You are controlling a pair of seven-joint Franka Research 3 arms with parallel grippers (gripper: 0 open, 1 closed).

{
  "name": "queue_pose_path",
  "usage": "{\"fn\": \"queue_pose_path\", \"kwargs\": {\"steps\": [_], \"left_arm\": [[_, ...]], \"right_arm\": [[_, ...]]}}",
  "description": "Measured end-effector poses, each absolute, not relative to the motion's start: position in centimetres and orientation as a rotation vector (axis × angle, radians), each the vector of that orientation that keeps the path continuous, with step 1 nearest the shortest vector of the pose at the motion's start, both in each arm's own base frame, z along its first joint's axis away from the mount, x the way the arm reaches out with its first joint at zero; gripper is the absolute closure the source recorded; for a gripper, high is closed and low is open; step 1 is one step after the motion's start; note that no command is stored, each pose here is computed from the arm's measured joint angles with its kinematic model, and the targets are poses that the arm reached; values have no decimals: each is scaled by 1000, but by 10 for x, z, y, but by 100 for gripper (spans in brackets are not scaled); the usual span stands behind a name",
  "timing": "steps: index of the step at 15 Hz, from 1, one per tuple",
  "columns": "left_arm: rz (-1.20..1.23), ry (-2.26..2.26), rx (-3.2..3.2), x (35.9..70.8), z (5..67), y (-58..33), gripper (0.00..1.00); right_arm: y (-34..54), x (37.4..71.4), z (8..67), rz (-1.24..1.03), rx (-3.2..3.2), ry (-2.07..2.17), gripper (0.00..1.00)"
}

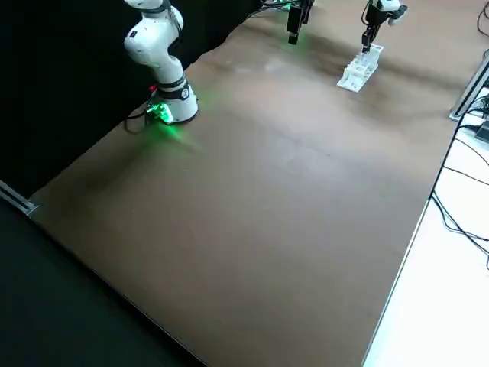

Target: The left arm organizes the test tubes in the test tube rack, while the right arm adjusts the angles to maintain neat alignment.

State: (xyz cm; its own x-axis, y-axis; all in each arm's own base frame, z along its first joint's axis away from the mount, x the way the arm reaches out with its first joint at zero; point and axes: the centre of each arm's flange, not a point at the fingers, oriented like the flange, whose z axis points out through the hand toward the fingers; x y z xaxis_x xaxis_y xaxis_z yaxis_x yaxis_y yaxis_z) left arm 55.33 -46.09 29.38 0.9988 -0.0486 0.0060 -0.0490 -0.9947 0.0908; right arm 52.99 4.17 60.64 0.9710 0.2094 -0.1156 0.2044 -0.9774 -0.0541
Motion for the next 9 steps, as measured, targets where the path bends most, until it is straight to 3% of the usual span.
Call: {"fn": "queue_pose_path", "kwargs": {"steps": [9], "left_arm": [[7, -74, 3049, 554, 294, -461, 79]], "right_arm": [[42, 530, 606, 187, -3077, -324, 0]]}}
